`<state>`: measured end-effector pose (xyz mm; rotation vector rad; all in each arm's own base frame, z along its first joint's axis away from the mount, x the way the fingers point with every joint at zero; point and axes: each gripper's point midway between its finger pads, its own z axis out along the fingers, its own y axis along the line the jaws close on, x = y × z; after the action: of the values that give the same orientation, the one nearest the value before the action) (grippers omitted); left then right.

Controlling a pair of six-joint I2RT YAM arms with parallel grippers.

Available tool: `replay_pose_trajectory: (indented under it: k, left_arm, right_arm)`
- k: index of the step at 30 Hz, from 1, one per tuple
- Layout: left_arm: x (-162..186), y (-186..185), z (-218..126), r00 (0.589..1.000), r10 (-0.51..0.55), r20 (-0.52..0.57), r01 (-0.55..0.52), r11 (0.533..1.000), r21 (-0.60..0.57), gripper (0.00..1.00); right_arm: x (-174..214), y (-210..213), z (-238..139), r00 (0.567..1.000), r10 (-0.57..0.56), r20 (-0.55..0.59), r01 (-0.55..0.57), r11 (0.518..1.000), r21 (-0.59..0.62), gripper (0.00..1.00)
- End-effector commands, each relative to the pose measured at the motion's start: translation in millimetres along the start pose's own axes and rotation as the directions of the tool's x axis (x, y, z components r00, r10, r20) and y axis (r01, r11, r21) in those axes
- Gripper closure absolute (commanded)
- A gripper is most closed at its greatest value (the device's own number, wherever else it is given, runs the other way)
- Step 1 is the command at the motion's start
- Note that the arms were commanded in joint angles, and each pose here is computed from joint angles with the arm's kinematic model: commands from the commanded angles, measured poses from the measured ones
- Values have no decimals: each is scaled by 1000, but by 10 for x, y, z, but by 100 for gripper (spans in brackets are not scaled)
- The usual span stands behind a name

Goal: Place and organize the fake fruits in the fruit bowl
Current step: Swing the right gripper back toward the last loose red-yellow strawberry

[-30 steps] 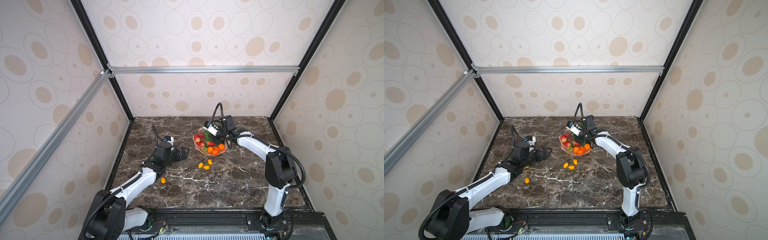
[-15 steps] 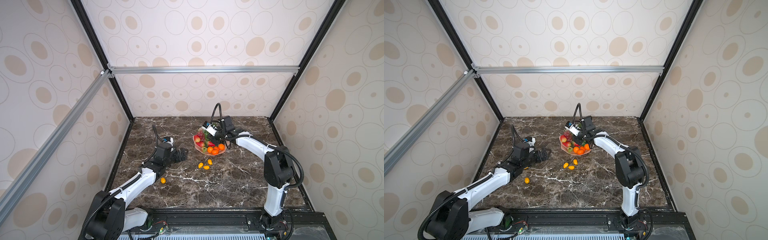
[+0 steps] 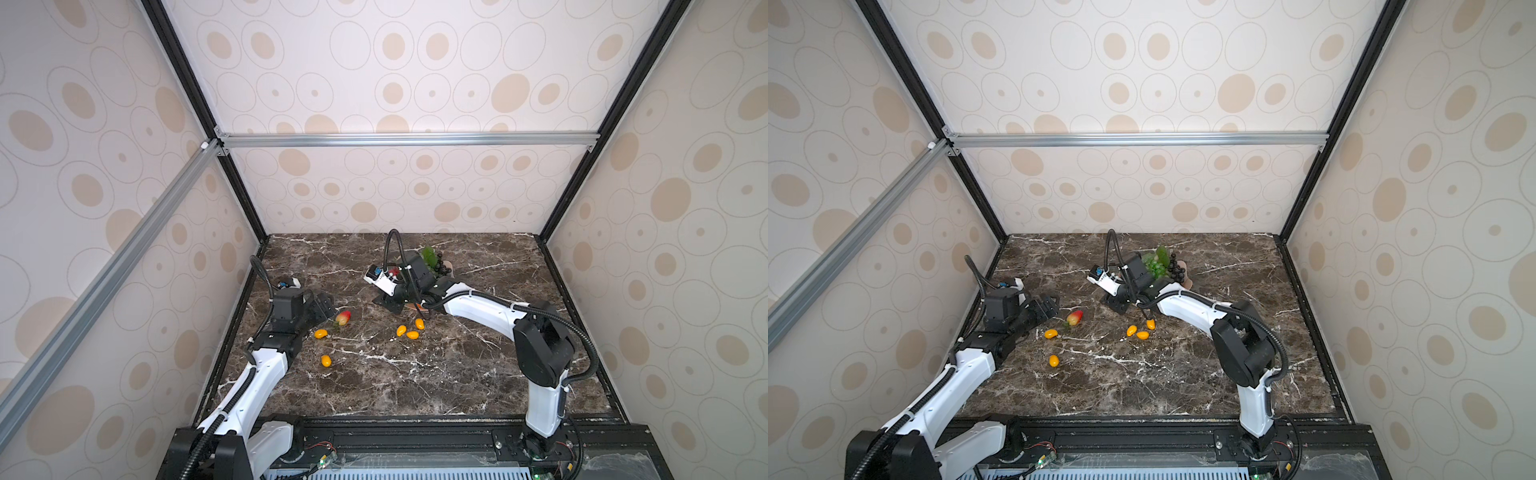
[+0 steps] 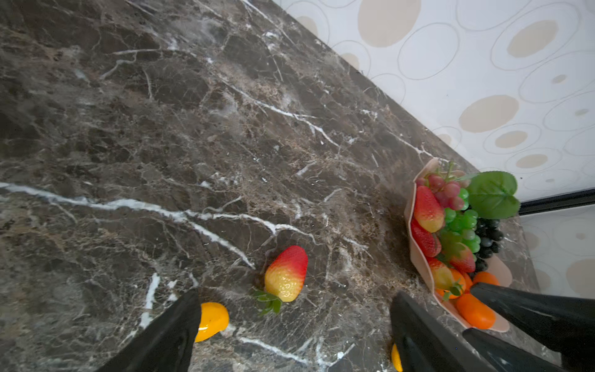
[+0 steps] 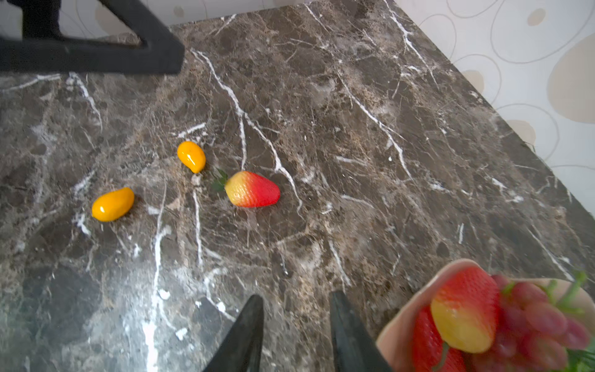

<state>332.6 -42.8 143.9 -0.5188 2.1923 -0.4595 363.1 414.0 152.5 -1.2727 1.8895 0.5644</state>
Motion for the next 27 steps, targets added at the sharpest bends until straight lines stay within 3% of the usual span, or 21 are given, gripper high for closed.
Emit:
replay_pose_trajectory:
  k: [1, 4, 7, 15, 27]
  left_arm:
    - [177, 0, 76, 996, 17, -86, -14, 1000, 27, 15]
    - [206, -43, 171, 994, 25, -107, -19, 998, 56, 19]
    - [216, -41, 282, 991, 36, -131, -30, 998, 49, 17]
    - [305, -155, 580, 976, 79, -201, -68, 996, 63, 15]
    - [568, -348, 847, 949, 133, -285, -117, 990, 73, 12]
  right_arm:
    - [-86, -49, 118, 984, 174, 22, -175, 981, 79, 58]
    - [-69, -107, 26, 956, 291, 39, -294, 946, 135, 57]
    - [-63, -121, -159, 942, 322, 96, -334, 928, 165, 53]
    - [48, -132, -613, 942, 298, 152, -329, 912, 246, 49]
    - [243, -165, -836, 944, 290, 161, -327, 890, 318, 48]
